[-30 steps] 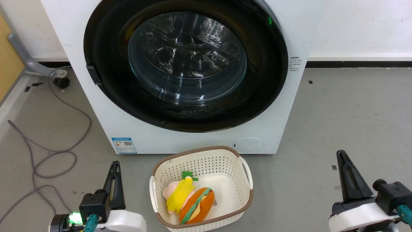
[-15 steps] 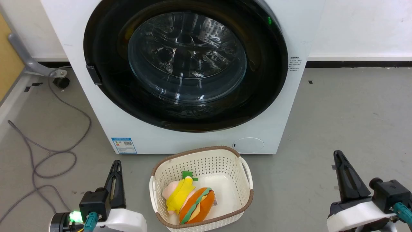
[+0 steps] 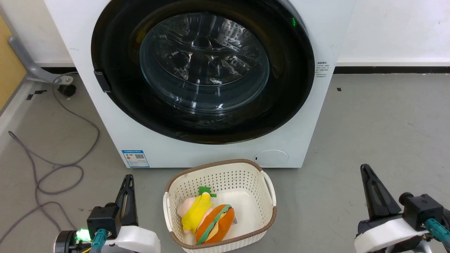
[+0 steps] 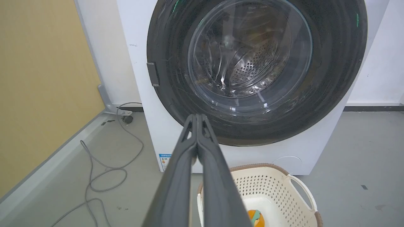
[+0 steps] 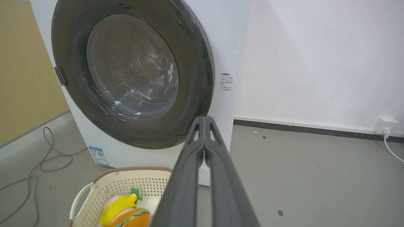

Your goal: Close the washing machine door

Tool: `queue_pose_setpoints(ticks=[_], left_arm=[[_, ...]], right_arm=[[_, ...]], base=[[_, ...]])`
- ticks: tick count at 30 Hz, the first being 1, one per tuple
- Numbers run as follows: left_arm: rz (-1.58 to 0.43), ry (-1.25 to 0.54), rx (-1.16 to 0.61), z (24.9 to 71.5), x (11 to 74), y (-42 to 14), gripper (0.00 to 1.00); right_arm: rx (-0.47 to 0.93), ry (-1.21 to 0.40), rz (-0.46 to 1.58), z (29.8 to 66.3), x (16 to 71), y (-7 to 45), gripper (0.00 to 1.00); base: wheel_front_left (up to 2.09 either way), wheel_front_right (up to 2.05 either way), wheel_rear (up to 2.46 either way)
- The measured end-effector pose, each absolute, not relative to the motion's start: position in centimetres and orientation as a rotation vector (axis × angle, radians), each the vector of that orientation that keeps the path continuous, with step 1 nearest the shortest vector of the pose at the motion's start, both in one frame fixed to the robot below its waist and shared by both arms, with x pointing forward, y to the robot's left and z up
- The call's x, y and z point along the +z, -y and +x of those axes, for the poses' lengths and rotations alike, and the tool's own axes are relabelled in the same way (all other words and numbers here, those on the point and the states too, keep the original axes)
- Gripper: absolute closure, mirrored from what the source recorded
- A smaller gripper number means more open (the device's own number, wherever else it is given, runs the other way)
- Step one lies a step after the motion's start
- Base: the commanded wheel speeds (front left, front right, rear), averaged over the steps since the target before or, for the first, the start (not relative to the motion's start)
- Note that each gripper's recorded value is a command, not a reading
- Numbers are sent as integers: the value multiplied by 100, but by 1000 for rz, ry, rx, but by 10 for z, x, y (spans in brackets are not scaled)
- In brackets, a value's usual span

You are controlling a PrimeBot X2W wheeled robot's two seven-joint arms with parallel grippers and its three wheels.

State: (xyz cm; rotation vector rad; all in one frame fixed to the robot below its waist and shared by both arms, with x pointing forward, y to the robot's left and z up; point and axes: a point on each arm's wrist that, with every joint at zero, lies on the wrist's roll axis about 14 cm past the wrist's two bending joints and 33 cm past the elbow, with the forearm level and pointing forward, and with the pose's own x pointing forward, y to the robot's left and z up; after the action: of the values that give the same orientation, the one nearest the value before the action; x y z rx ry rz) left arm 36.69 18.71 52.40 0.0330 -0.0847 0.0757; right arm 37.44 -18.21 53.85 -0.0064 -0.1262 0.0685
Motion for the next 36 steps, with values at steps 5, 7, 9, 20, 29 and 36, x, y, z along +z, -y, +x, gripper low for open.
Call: queue_pose_setpoints(ticks=[5, 7, 9, 20, 29, 36], left_arm=[[32, 79, 70, 367, 524, -186, 100], [32, 79, 68, 367, 524, -186, 100], [32, 77, 67, 368, 525, -186, 100], [30, 62, 59, 368, 524, -185, 100], [35, 54, 49, 369, 524, -184, 100], [34, 43, 42, 369, 524, -183, 100]], right_arm=[[73, 119, -8, 375, 538, 181, 100], [74, 120, -9, 375, 538, 180, 100], [76, 115, -10, 375, 538, 180, 100], [82, 100, -13, 375, 537, 177, 100], [91, 83, -20, 375, 536, 175, 100], [97, 75, -21, 375, 535, 173, 100]], base=[[0, 0, 0], [0, 0, 0], [0, 0, 0], [0, 0, 0], [0, 0, 0], [0, 0, 0]])
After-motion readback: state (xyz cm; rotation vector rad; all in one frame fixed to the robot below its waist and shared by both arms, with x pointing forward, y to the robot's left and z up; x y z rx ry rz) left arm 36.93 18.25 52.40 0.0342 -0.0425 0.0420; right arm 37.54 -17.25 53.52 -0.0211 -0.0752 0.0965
